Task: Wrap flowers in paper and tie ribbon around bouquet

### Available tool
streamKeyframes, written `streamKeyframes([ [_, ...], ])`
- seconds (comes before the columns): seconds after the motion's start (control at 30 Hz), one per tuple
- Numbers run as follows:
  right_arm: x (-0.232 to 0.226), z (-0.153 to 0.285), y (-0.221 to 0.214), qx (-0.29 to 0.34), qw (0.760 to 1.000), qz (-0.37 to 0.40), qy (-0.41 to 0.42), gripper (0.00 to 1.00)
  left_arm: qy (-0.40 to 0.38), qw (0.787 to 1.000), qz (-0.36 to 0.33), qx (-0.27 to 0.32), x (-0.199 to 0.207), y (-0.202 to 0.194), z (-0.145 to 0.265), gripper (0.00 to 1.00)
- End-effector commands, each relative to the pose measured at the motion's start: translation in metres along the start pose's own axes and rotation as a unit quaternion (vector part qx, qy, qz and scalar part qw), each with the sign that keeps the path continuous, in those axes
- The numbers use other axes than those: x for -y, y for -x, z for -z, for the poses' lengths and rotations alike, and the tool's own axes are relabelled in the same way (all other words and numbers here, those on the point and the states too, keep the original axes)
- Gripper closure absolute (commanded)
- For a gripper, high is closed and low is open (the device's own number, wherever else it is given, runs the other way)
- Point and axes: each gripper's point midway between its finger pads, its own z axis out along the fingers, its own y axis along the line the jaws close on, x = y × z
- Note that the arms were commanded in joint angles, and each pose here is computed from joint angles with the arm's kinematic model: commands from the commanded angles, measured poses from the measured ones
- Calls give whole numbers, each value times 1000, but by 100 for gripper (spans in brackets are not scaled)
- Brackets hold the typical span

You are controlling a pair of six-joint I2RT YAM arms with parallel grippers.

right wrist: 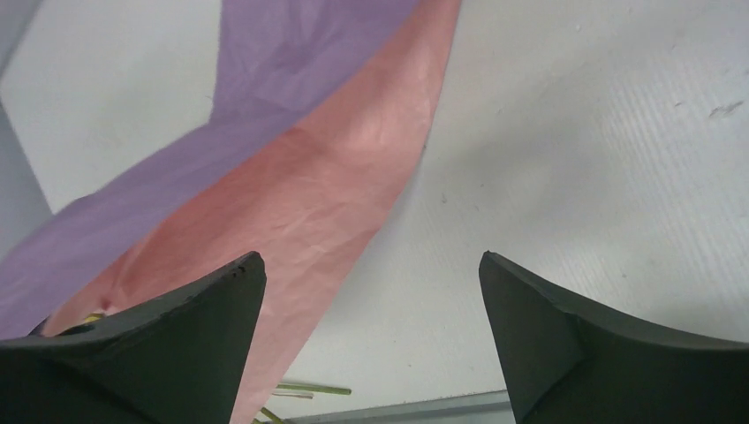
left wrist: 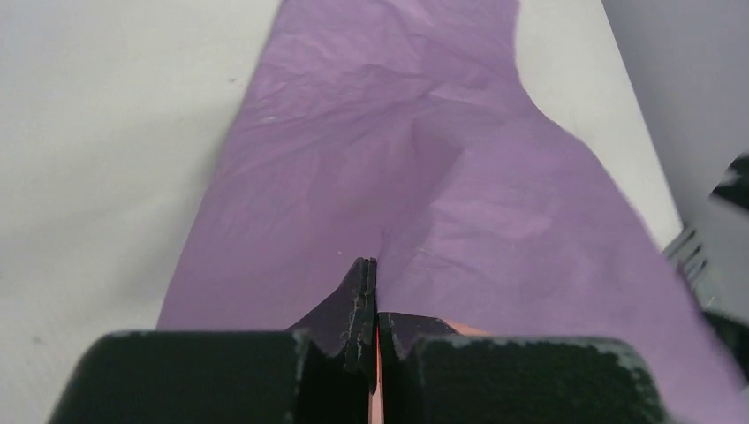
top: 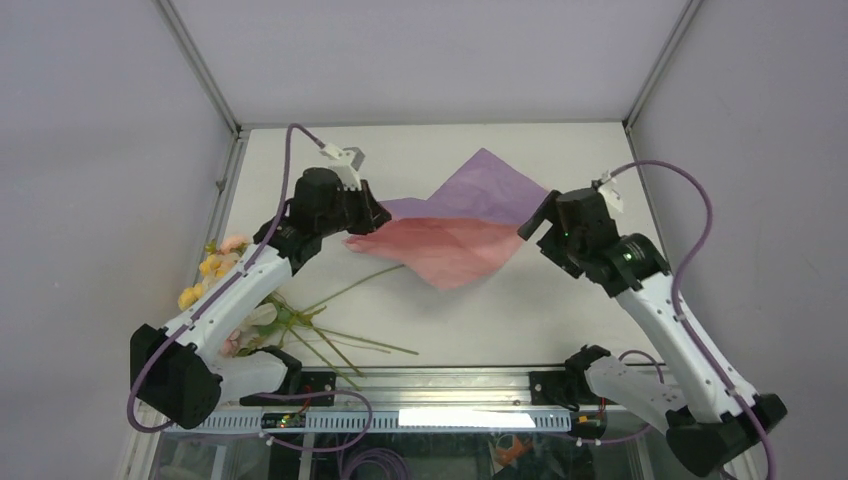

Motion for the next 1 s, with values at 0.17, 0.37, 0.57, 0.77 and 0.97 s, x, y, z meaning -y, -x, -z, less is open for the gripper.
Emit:
streamKeyframes([
  [0.17,-2,-69,-50,-105,993,-57,13,6,146,936,319,31,-93,-23,12,100],
  [0.37,4,-114,-72,-132,989,-61,5,6,178,900,396,34,-126,-46,26,100],
  [0.57,-15,-151,-78,-150,987,-44,35,17,121,905,405,40,-100,-21,29,100],
  [0.77,-68,-159,-65,-174,975,-77,111,19,94,915,389,45,-87,-9,34,100],
  [0.97,-87,-179,-58,-170,964,-179,93,18,88,921,378,43,-83,-9,35,100],
])
